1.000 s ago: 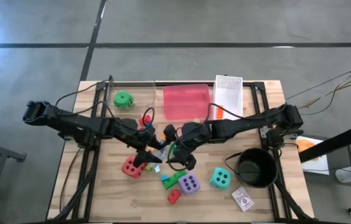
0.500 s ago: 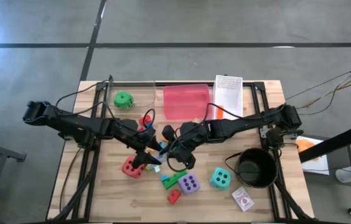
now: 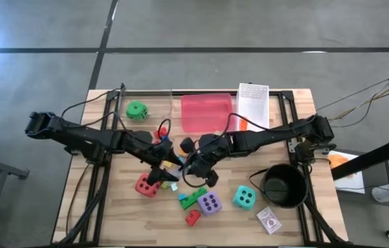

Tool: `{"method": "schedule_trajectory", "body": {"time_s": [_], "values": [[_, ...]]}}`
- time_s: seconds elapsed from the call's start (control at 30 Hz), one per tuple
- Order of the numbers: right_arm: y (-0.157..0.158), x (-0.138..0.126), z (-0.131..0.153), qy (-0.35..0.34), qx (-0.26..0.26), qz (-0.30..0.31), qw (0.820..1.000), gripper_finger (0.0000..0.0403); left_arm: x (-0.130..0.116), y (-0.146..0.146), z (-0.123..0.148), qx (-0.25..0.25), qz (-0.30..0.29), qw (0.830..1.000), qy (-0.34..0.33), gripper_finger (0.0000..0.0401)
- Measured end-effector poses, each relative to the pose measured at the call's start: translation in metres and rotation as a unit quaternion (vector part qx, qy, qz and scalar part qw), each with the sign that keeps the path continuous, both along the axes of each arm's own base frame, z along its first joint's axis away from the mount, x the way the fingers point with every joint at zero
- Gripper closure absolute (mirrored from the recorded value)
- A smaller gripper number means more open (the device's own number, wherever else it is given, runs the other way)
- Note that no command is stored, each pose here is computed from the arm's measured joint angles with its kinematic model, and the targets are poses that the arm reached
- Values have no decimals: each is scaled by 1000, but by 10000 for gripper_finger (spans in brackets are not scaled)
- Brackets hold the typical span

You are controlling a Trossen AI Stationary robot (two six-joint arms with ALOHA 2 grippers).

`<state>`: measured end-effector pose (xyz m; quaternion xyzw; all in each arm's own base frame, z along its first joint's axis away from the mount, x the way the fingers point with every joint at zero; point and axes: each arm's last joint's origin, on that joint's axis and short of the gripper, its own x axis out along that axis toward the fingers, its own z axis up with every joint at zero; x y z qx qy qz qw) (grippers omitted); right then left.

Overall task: Pick & Place Toys
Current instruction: Put the blue deck of cards into the pink bin

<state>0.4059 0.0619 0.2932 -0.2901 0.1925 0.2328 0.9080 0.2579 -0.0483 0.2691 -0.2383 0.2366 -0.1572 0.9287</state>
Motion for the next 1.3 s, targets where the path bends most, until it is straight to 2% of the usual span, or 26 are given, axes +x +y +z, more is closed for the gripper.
{"method": "schedule_trajectory", "body": {"time_s": [0.2, 0.4, 0.47, 0.5, 0.6, 0.67, 0.8, 0.9, 1.07, 1.17, 1.3], "values": [[-4, -3, -3, 36, 31, -17, 999, 344, -7, 1, 7, -8, -1, 1000, -4, 46], [-7, -8, -8, 89, 69, -39, 993, 344, -23, 3, 16, -9, -1, 1000, 5, 49], [-11, -8, -9, 103, 75, -71, 989, 344, -28, 4, 17, -8, 3, 1000, 7, 49], [-15, -8, -10, 105, 81, -105, 985, 344, -30, 4, 17, -5, 8, 1000, 10, 49], [-32, -8, -7, 109, 129, -230, 958, 344, -35, 7, 16, 22, 33, 999, 20, 49], [-46, -12, -3, 109, 155, -292, 937, 344, -37, 9, 11, 46, 48, 997, 39, 49], [-72, -21, -1, 116, 172, -394, 895, 344, -41, 12, 8, 65, 73, 993, 59, 55], [-91, -25, -2, 106, 176, -475, 856, 344, -42, 12, 7, 89, 71, 992, 61, 81], [-133, -31, -3, 77, 214, -570, 789, 344, -41, 12, 6, 122, 59, 989, 51, 166], [-154, -33, -8, 78, 219, -597, 768, 344, -41, 13, 6, 133, 65, 988, 48, 233], [-170, -32, -19, 88, 217, -615, 753, 344, -41, 12, 6, 135, 62, 988, 47, 330]]}}
